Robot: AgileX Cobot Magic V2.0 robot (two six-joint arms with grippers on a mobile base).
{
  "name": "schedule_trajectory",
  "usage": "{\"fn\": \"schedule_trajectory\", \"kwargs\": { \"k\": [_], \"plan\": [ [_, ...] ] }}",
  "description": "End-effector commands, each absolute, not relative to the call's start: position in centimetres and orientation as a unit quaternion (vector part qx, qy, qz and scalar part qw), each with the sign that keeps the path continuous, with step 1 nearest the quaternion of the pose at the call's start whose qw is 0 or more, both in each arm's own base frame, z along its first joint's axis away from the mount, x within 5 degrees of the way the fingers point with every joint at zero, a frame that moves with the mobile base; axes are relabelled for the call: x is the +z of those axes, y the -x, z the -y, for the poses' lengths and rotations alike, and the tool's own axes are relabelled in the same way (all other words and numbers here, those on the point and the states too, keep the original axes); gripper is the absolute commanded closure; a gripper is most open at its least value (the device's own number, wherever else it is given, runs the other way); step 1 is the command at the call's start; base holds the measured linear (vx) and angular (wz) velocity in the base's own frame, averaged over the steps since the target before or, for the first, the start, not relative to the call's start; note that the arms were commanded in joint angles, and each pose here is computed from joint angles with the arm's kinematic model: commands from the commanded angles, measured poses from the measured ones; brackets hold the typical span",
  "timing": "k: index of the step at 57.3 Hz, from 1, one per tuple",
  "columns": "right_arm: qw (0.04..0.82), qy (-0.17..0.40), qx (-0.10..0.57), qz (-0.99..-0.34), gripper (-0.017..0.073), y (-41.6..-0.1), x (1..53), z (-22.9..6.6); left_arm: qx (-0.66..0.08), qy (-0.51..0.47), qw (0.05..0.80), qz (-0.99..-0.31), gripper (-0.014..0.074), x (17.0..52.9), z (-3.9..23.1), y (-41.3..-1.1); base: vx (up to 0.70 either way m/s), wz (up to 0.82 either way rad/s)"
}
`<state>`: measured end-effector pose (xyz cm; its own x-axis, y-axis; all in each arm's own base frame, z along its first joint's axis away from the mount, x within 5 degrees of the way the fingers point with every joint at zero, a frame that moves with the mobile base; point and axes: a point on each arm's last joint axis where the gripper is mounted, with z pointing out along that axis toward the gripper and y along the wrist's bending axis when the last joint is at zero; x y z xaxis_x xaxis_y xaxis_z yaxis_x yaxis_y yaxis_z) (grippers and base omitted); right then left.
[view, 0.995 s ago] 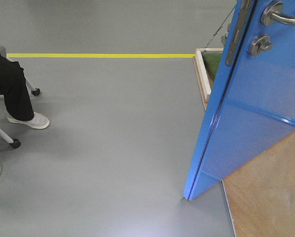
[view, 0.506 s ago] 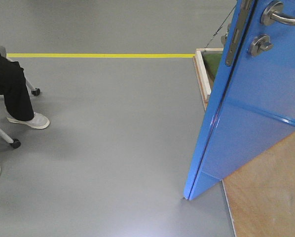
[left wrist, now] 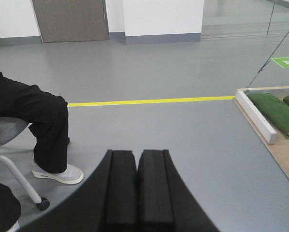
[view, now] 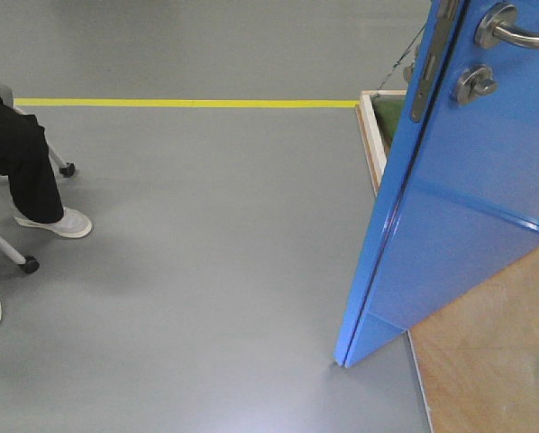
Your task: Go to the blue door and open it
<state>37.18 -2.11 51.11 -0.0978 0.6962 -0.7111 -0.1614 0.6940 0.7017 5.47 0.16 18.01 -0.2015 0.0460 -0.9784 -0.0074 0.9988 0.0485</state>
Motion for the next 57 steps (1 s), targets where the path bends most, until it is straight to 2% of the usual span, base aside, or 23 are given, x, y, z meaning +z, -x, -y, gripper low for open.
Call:
{"fn": "schedule_trajectory", "kwargs": {
  "k": [1,57],
  "plan": [
    [0.676,-0.202,0.341,-0.621,0.0547,-35.65,53.49,2.16,0.015,-0.012,0.678,-0.735,0.0521,19.71,-0.07,-5.43,0.08,0.03],
    [0.677,-0.201,0.338,-0.622,0.0547,-35.69,53.44,2.18,0.015,-0.012,0.678,-0.735,0.0521,19.71,-0.07,-5.43,0.19,0.09]
  ]
}}
